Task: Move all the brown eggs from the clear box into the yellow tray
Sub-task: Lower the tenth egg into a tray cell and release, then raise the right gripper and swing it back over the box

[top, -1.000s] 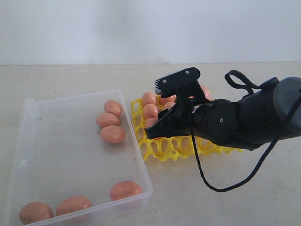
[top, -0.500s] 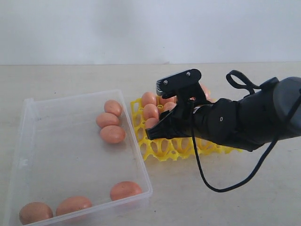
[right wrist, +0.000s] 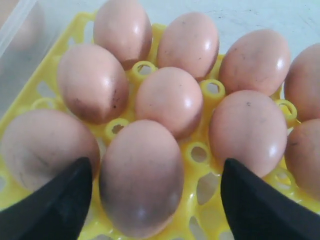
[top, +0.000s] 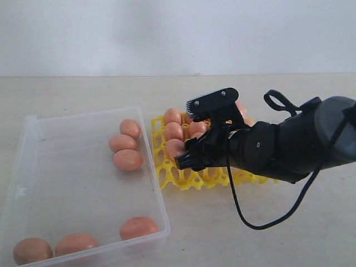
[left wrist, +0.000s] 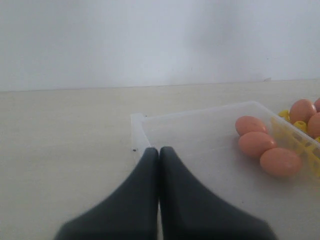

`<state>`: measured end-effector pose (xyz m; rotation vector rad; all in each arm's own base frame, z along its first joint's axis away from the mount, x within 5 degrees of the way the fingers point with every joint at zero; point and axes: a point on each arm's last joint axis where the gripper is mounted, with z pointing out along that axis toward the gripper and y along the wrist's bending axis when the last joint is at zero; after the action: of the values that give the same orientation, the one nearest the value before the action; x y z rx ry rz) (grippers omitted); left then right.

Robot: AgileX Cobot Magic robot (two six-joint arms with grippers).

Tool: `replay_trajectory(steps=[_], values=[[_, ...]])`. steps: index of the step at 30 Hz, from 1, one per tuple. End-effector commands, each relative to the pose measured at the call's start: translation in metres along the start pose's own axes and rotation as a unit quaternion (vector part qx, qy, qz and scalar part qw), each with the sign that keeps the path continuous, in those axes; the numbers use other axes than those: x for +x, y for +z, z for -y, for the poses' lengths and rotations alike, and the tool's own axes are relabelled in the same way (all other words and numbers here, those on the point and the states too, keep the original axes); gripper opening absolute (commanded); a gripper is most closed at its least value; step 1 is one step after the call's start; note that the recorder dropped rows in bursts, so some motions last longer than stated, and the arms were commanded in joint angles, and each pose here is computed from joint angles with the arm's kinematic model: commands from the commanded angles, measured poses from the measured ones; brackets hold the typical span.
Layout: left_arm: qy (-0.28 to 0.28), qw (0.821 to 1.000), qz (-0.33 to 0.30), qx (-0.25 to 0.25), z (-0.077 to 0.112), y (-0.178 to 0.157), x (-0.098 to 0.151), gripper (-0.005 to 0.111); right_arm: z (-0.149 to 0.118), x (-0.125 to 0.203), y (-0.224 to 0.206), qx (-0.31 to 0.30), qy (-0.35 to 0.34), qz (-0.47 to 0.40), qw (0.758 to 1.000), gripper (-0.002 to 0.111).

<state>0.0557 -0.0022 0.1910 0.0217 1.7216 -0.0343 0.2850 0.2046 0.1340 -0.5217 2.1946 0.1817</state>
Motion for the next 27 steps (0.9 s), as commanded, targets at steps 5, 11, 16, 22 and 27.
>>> replay_trajectory(steps=[5,11,16,22,27], values=[[-0.002,1.0,0.003,0.003,0.0,0.0,-0.001,-0.004,-0.002,-0.006,-0.008,-0.014,0.006,-0.001,1.0,0.071],[-0.002,1.0,0.003,0.003,0.0,0.0,-0.001,-0.004,-0.002,-0.022,-0.028,-0.032,0.013,0.017,0.999,0.069],[-0.002,1.0,0.003,0.003,0.0,0.0,-0.001,-0.004,-0.003,-0.037,-0.05,-0.057,0.018,0.03,0.998,0.068],[-0.002,1.0,0.003,0.003,0.0,0.0,-0.001,-0.004,-0.004,-0.052,-0.08,-0.09,0.025,0.044,0.995,0.068],[-0.002,1.0,0.003,0.003,0.0,0.0,-0.001,-0.004,-0.007,-0.057,-0.098,-0.121,0.025,0.037,0.992,0.064]])
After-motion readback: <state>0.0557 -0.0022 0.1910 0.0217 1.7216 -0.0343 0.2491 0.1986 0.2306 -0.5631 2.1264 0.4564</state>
